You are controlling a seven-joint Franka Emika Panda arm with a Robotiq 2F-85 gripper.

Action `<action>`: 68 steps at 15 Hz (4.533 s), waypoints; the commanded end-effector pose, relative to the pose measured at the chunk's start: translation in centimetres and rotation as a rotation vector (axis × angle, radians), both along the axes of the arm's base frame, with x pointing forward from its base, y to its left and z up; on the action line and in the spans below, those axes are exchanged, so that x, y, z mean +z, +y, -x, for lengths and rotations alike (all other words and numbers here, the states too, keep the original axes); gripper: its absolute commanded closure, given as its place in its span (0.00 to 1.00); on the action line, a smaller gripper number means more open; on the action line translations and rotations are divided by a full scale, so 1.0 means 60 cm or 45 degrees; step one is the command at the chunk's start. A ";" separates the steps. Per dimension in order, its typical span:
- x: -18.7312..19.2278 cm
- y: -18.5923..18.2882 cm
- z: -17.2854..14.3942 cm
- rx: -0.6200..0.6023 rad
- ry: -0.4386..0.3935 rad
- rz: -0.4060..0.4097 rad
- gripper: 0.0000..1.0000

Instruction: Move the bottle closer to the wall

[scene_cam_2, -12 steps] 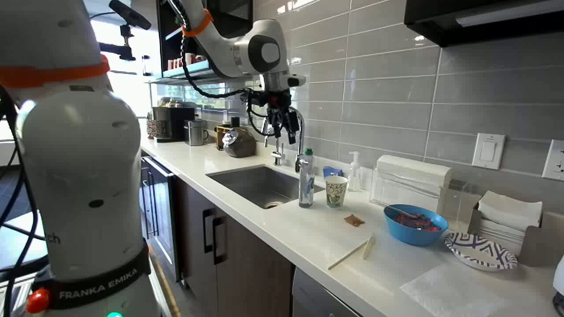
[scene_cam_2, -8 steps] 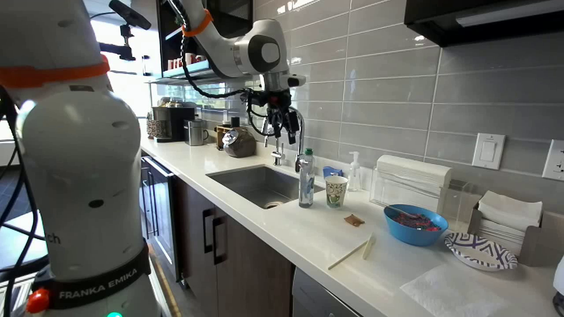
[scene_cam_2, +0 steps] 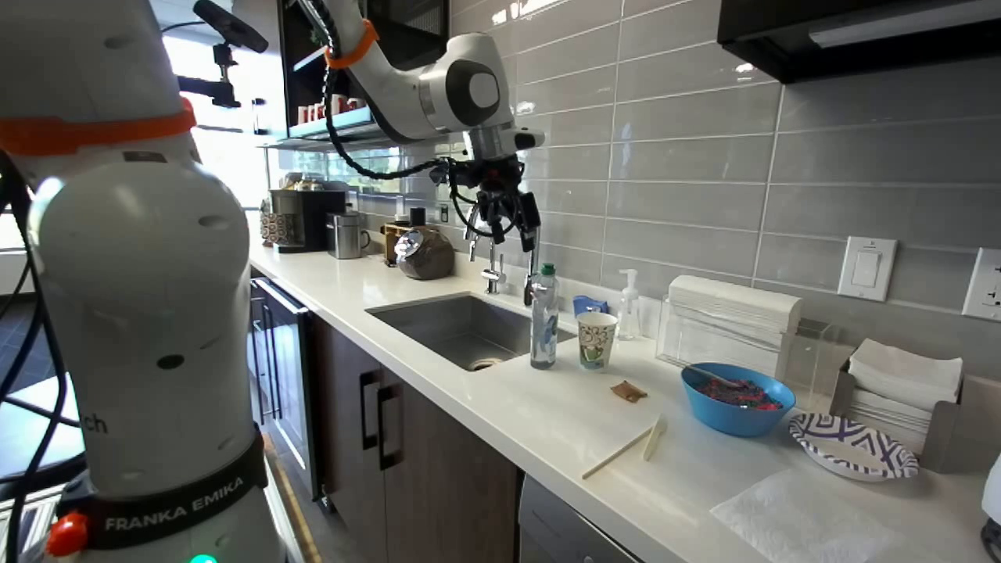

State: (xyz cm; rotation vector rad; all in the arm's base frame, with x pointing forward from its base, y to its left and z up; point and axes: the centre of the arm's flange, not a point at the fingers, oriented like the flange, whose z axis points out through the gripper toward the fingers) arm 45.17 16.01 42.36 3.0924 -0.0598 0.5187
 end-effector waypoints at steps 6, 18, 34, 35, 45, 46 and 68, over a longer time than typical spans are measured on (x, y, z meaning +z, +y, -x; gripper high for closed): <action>-0.020 0.017 -0.088 0.345 -0.196 0.051 0.00; -0.084 0.033 -0.164 0.611 -0.204 0.036 0.08; -0.119 0.015 -0.200 0.649 -0.153 0.005 0.81; -0.119 0.015 -0.201 0.659 -0.162 0.003 0.90; -0.052 0.025 -0.271 0.413 -0.251 -0.076 0.91; -0.046 0.023 -0.286 0.378 -0.266 -0.080 0.91; -0.085 0.146 -0.504 0.155 -0.375 0.083 0.91</action>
